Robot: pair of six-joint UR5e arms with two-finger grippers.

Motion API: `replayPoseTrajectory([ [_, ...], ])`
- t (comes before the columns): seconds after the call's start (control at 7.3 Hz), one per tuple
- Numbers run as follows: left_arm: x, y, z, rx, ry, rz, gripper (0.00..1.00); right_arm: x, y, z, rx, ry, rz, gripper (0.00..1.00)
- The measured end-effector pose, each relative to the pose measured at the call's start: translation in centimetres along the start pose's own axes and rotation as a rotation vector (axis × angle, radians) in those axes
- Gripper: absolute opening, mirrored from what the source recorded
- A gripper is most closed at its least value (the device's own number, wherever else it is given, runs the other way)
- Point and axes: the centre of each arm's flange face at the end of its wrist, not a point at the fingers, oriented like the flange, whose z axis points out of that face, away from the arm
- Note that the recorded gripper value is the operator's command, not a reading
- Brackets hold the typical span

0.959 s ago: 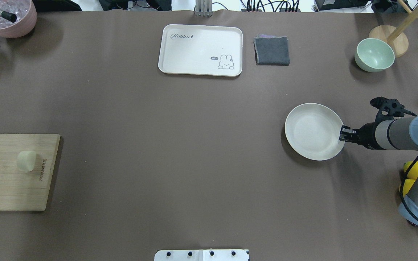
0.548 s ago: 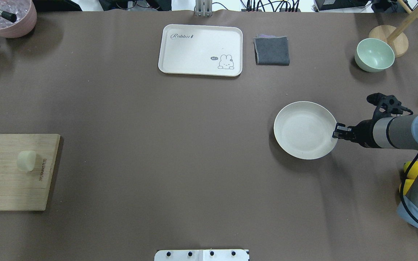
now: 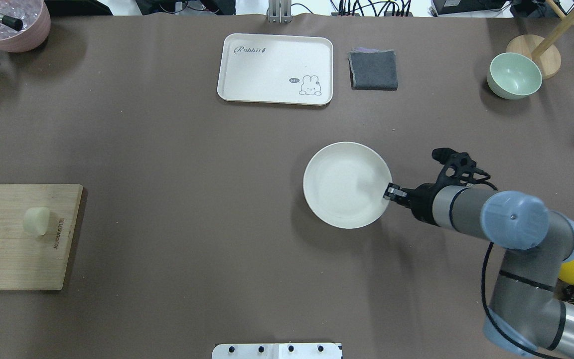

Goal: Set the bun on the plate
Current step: 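Slide the white plate with the right gripper toward the table centre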

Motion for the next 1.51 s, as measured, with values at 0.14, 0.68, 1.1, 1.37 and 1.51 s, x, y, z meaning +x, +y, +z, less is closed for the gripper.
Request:
replayPoseTrajectory([
  [0.14,-0.1,0.3,0.0,-0.003,-0.001,-0.004,0.99,-3.7,3.4,0.7,-0.004,-0.023,-0.011,0.0],
  [0.68,-0.4,1.0,0.0,-0.009,-0.004,-0.015,0.99,-14.0,10.8,2.1,-0.06,0.058,-0.038,0.05],
  [1.1,-0.7,1.2,0.1,-0.013,-0.005,-0.021,0.98,-16.3,11.8,3.3,-0.064,0.094,-0.02,0.99],
  [1.37,-0.7,1.2,0.1,-0.013,-0.006,-0.029,0.99,-17.6,11.8,3.7,-0.057,0.096,-0.008,1.0],
  [1.51,-0.6,1.1,0.1,-0.008,-0.014,-0.036,0.99,-18.2,11.3,2.6,-0.054,0.102,-0.009,1.0],
])
